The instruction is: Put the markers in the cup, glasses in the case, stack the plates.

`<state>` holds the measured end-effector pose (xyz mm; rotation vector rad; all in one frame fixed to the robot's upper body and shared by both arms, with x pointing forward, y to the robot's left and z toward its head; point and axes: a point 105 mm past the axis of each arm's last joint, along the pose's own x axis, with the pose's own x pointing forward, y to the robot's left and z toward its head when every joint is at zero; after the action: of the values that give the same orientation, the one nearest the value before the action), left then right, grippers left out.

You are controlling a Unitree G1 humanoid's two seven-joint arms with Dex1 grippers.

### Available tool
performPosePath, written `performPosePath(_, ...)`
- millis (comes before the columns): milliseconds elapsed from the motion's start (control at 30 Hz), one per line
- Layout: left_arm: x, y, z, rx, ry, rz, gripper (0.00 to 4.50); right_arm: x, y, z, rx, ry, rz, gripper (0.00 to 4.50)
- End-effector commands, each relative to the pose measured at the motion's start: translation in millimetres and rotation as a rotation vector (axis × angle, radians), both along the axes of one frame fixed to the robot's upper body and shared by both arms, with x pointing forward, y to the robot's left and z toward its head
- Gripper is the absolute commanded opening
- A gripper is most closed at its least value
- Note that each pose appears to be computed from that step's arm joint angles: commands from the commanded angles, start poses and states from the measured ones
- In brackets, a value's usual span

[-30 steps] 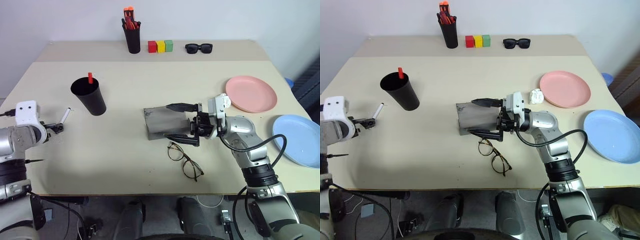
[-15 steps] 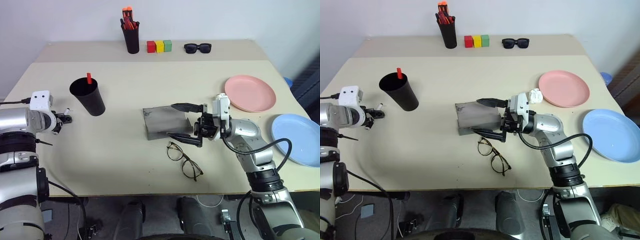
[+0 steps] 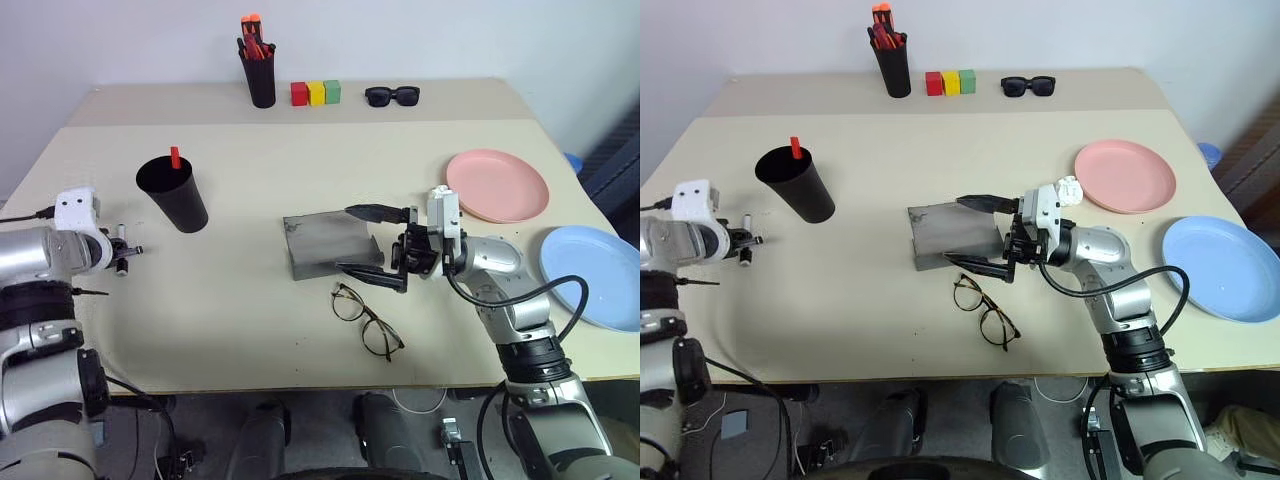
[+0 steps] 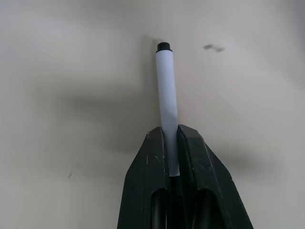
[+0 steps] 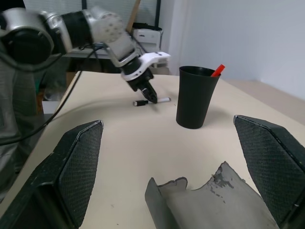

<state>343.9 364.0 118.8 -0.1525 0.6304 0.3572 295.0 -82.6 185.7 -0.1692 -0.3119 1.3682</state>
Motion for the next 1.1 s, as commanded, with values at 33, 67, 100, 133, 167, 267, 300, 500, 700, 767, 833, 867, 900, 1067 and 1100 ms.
performPosePath(33, -5.8, 31.6, 62.9, 0.164, -0.317, 0.211, 0.04, 1.5, -0.4, 12.3, 0.023, -0.044, 0.004, 4.50)
performPosePath(67, -8.4, 37.9, 86.7, 0.202, -0.458, 0.285, 0.04, 2.6, -0.8, 12.5, 0.023, -0.045, 0.002, 4.50)
performPosePath(100, -9.7, 39.3, 105.9, 0.240, -0.563, 0.322, 0.04, 3.9, -1.3, 13.3, 0.027, -0.049, -0.003, 4.50)
performPosePath(133, -9.5, 37.7, 120.2, 0.265, -0.639, 0.337, 0.04, 4.9, -1.8, 14.0, 0.029, -0.051, -0.005, 4.50)
performPosePath(167, -6.7, 33.9, 128.7, 0.276, -0.682, 0.333, 0.04, 5.8, -2.1, 14.5, 0.030, -0.053, -0.006, 4.50)
performPosePath(267, 6.2, 13.2, 160.9, 0.300, -0.843, 0.287, 0.04, 9.5, -4.1, 17.6, 0.032, -0.068, -0.018, 4.50)
performPosePath(300, 9.6, 6.3, 171.7, 0.310, -0.897, 0.272, 0.04, 10.8, -4.7, 19.1, 0.034, -0.075, -0.024, 4.50)
performPosePath(500, 37.5, -40.8, 200.8, 0.367, -1.046, 0.124, 0.04, 13.8, -6.7, 21.8, 0.039, -0.089, -0.042, 4.50)
performPosePath(700, 69.4, -87.4, 196.5, 0.391, -1.068, -0.041, 0.04, 13.5, -8.9, 23.5, 0.042, -0.100, -0.061, 4.50)
performPosePath(767, 75.9, -96.5, 192.5, 0.379, -1.068, -0.071, 0.04, 12.9, -9.8, 23.6, 0.040, -0.102, -0.066, 4.50)
performPosePath(833, 80.5, -103.8, 188.3, 0.371, -1.060, -0.099, 0.04, 12.3, -11.0, 23.9, 0.038, -0.104, -0.071, 4.50)
performPosePath(867, 81.2, -107.4, 187.2, 0.380, -1.064, -0.116, 0.04, 12.0, -11.8, 24.3, 0.038, -0.105, -0.074, 4.50)
performPosePath(900, 81.7, -109.7, 185.8, 0.383, -1.064, -0.127, 0.04, 11.9, -12.6, 24.5, 0.038, -0.105, -0.078, 4.50)
performPosePath(1067, 82.5, -118.8, 174.8, 0.375, -1.052, -0.178, 0.04, 10.8, -14.6, 23.7, 0.036, -0.105, -0.090, 4.50)
performPosePath(1100, 81.4, -122.3, 172.8, 0.379, -1.052, -0.199, 0.04, 10.6, -14.9, 23.8, 0.036, -0.105, -0.092, 4.50)
